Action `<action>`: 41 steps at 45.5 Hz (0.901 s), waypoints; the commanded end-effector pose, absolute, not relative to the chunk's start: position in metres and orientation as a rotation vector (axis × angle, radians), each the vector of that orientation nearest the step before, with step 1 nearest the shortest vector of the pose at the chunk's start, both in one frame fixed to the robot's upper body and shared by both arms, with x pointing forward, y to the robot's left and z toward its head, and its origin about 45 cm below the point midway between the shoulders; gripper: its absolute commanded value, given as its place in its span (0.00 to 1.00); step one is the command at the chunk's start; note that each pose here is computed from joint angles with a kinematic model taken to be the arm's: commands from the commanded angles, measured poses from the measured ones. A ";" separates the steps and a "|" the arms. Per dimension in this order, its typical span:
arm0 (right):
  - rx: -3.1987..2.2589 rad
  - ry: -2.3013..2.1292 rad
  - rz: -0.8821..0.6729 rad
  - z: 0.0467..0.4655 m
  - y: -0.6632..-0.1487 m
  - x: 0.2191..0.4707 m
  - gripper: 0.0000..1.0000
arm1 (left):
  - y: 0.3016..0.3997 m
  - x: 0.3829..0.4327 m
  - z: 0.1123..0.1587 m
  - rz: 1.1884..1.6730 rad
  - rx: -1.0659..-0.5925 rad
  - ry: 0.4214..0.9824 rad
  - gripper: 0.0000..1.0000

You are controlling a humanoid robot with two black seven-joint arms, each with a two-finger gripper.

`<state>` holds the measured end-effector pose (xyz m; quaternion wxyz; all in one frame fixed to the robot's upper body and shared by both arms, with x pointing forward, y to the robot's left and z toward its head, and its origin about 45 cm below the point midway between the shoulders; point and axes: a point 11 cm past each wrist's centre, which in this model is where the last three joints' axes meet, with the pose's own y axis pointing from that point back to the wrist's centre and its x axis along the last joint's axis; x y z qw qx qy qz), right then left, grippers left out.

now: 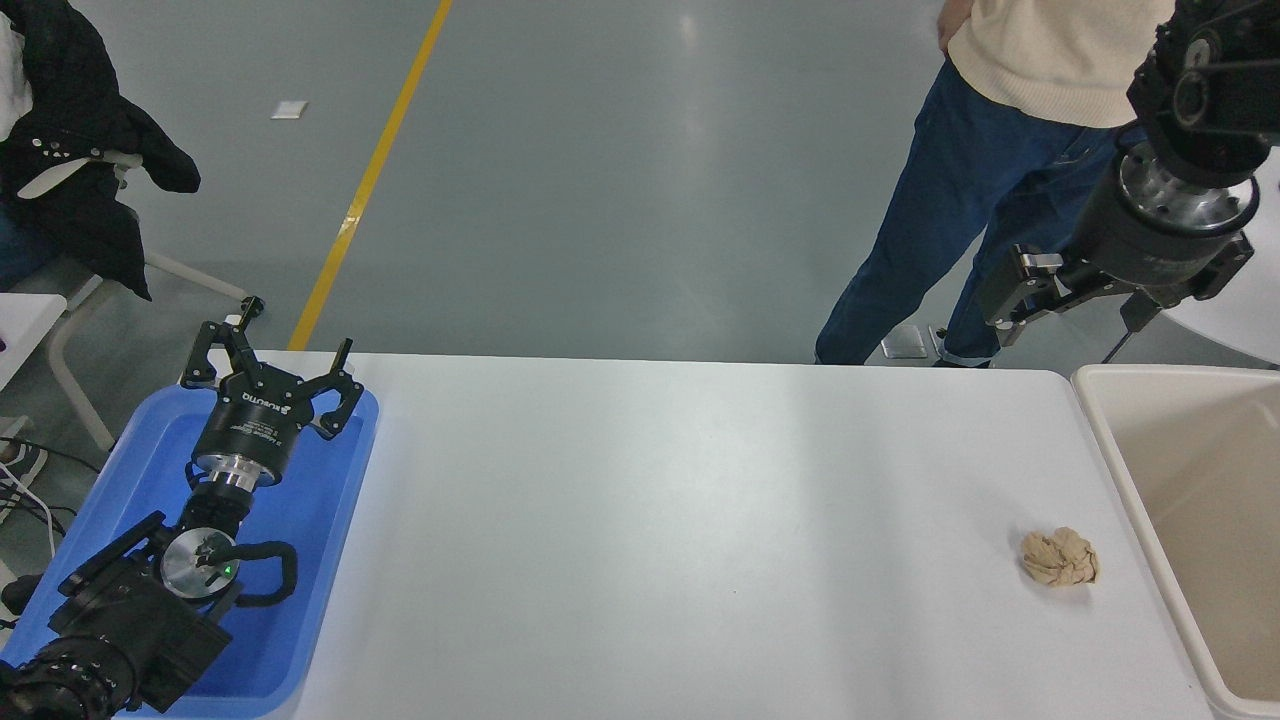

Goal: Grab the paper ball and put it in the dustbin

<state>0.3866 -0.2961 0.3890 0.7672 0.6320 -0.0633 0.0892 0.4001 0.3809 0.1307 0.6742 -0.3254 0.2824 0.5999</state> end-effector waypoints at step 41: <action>1.385 -0.169 0.202 0.399 -0.299 0.388 1.00 | 0.3824 0.3995 0.1304 1.354 -0.733 0.635 1.00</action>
